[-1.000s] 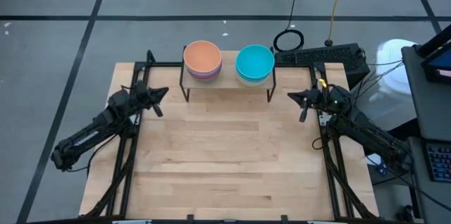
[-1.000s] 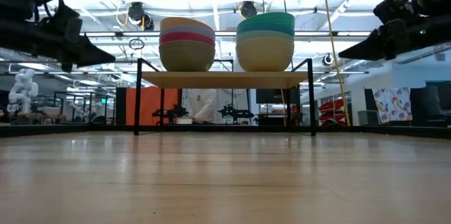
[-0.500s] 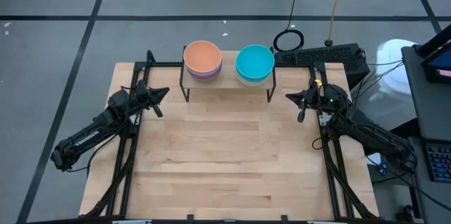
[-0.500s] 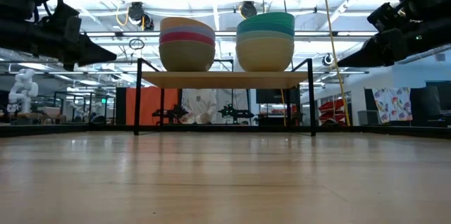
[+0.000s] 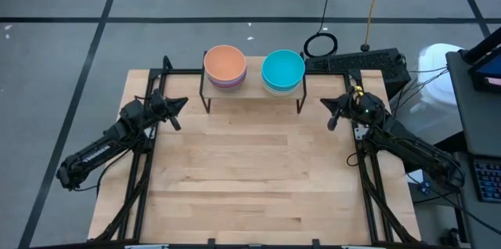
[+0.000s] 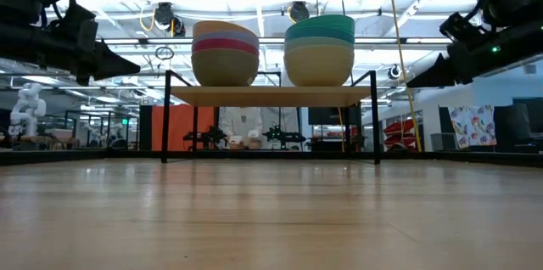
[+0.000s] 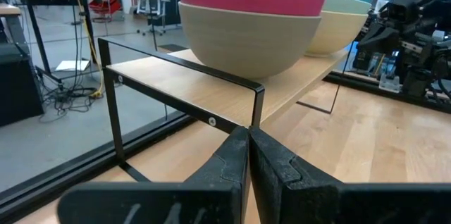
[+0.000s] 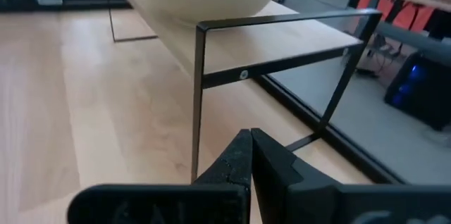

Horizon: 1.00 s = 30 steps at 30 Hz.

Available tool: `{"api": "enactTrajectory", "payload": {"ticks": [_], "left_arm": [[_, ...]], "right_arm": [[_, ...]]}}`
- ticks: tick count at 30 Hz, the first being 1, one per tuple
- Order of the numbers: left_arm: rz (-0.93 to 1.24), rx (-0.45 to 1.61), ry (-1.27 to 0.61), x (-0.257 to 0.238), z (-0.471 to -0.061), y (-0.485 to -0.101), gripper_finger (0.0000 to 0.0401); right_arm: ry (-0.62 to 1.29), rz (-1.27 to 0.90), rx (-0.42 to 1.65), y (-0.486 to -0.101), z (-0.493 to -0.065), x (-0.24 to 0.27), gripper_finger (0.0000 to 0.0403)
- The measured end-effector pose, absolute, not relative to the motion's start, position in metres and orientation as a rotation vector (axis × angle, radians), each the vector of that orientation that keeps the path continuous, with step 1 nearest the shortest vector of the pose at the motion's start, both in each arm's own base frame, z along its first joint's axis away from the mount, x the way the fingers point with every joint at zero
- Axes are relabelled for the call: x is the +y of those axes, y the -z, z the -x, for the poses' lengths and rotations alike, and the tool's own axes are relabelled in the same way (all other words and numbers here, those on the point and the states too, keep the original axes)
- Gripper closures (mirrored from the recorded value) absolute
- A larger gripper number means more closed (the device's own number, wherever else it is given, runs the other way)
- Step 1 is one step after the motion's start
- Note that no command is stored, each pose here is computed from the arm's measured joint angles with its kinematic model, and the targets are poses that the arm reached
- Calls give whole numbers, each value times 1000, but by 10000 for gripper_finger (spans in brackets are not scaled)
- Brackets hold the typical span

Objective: Place and stack bowls onto a shelf
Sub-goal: Return to Home Position

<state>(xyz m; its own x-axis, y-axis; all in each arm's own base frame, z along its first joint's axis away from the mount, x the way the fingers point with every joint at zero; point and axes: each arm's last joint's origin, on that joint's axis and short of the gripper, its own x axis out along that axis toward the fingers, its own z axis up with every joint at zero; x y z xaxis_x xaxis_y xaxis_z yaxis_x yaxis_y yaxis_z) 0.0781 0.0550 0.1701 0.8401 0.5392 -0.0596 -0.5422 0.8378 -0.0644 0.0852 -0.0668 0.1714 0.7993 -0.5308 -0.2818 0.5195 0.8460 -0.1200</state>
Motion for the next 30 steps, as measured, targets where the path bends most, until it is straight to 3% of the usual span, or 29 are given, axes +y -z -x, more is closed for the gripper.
{"api": "enactTrajectory", "payload": {"ticks": [10, 19, 30], "left_arm": [[76, 41, -572, 55, -78, -170, 382], [76, 40, -572, 55, -78, -170, 382], [76, 40, -572, 55, -78, -170, 382]], "right_arm": [[536, -127, 267, -171, -86, -66, 403], [384, -42, 282, -171, -88, -62, 403], [370, 3, 290, -167, -88, -62, 403]]}}
